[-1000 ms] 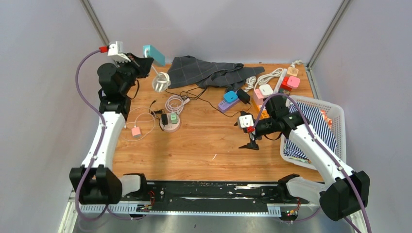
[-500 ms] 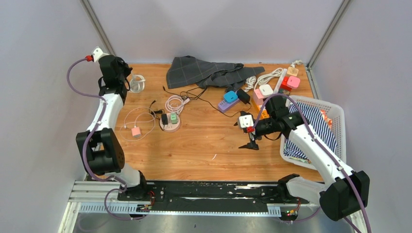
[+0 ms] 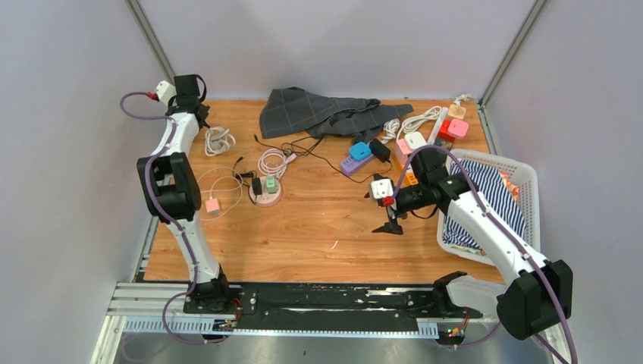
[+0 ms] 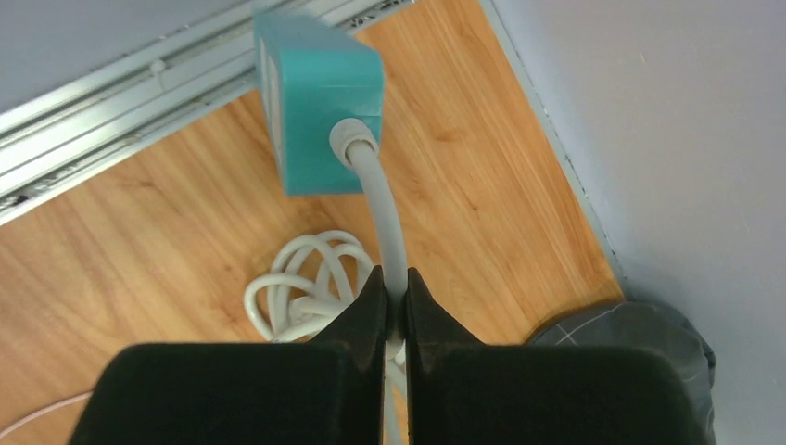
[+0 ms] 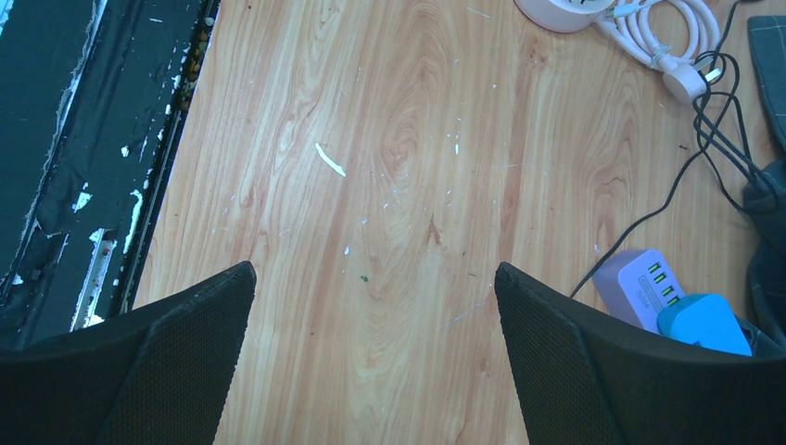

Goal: Pull the plug off the socket
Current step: Place the socket at the corner of the board.

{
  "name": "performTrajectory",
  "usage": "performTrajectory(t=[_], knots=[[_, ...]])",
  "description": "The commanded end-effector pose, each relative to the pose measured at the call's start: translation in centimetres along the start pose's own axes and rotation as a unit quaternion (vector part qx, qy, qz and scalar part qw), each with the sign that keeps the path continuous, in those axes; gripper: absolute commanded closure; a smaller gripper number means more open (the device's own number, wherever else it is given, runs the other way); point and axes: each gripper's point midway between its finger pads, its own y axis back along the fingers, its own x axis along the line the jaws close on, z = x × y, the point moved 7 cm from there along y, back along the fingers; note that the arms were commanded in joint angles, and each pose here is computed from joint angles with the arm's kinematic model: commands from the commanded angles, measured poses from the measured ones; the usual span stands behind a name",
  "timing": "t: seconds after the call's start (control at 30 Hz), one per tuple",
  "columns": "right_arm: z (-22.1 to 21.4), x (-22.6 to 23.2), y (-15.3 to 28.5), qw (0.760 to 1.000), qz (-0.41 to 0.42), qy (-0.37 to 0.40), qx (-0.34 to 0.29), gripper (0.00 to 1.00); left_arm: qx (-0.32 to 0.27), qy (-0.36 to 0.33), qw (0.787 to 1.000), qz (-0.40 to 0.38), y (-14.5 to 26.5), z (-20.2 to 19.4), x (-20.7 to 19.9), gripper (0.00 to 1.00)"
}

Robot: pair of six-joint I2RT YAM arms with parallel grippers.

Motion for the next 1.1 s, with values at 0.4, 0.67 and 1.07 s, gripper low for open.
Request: performTrajectory(t=[0.4,0.67,1.07], knots=[[-1.6,0.2,-1.0,0.999,0.020,-0.026,0.021,0.00,0.118,0.015,0.990,-0.071,-7.8,-6.8,-2.7,0.74],[-1.9,0.1,-1.2,0.999,0.023,-0.033,0.026,0.00,0.148,-0.031,0.974,-0.169,-7.3,-8.1,-5.7,1.00],[-1.8,0.2,-1.0,0.999,0.019,-0.030,0.028,0.00,0.145,-0.089,0.972,-0.163,-4.7,-10.2,-8.6,0.60]])
